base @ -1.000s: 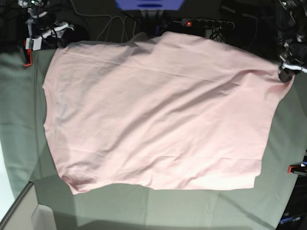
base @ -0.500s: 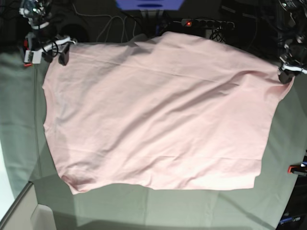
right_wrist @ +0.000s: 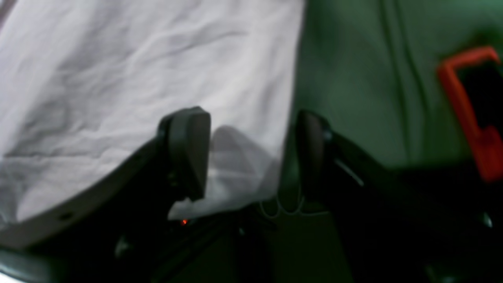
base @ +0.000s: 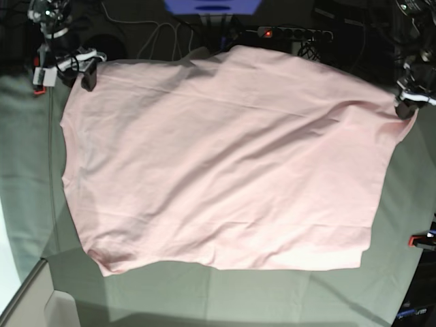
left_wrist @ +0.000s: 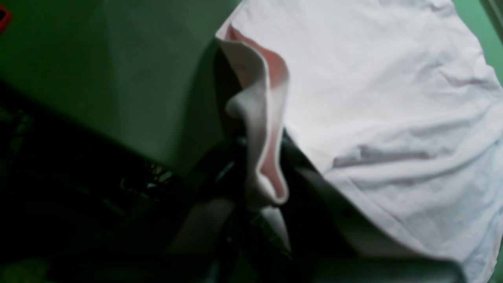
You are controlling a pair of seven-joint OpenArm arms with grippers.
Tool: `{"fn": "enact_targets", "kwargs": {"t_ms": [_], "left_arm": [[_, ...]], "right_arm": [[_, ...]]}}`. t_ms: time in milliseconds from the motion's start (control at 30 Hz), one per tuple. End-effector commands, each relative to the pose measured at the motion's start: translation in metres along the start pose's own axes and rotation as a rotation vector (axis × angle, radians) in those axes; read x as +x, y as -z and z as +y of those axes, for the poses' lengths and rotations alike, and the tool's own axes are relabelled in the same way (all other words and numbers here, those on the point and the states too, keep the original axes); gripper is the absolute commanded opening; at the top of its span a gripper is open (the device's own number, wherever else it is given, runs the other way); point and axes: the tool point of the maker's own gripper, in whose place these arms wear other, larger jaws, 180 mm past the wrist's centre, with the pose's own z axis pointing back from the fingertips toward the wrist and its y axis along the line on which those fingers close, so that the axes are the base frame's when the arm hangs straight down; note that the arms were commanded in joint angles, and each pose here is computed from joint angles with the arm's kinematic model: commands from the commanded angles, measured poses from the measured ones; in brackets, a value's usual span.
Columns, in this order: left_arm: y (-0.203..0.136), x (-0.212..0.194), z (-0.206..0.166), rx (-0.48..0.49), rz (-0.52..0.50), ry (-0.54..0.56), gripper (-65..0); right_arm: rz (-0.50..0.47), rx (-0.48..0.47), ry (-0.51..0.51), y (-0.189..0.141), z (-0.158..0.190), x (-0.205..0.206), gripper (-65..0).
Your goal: Layout the t-shirt on the table in an organized manner, then fold the t-shirt properly
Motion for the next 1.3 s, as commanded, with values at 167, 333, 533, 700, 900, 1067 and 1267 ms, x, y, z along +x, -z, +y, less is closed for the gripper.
{"fn": "enact_targets", "kwargs": {"t_ms": [167,333,533,700,900,1067,1267], "left_arm": [[-0.001,0.024,-0.008,-0.021,-0.065,0.02,-64.9],[0.003,0.034,-0.015,-0.035,-0.094,0.015,-64.9],[0.017,0.072,-0.038,-0.094,-0.188,0.0,-64.9],[0.03,0.103,-0.058,-0.104,-0.25,0.038,-64.9],[0.057,0.115,-0.085,-0.115,-0.233,0.103,-64.9],[0.07,0.112,-0.086,-0.119,-0.207,0.073,-64.9],[0.071,0.111,-0.082,-0.113,-0.199,0.074,-64.9]], "right_arm": [[0.052,0.076,-0.082,0.017,0.019,0.007,-65.0],[-0.035,0.07,-0.142,0.034,0.009,0.056,-65.0],[-0.146,0.072,-0.216,0.059,0.007,0.136,-65.0],[-0.175,0.053,-0.27,0.075,0.01,0.194,-65.0],[-0.157,0.046,-0.289,0.112,0.019,0.231,-65.0],[-0.11,0.092,-0.25,0.151,0.029,0.244,-65.0],[-0.101,0.088,-0.298,0.163,0.034,0.261,-58.8]]}}
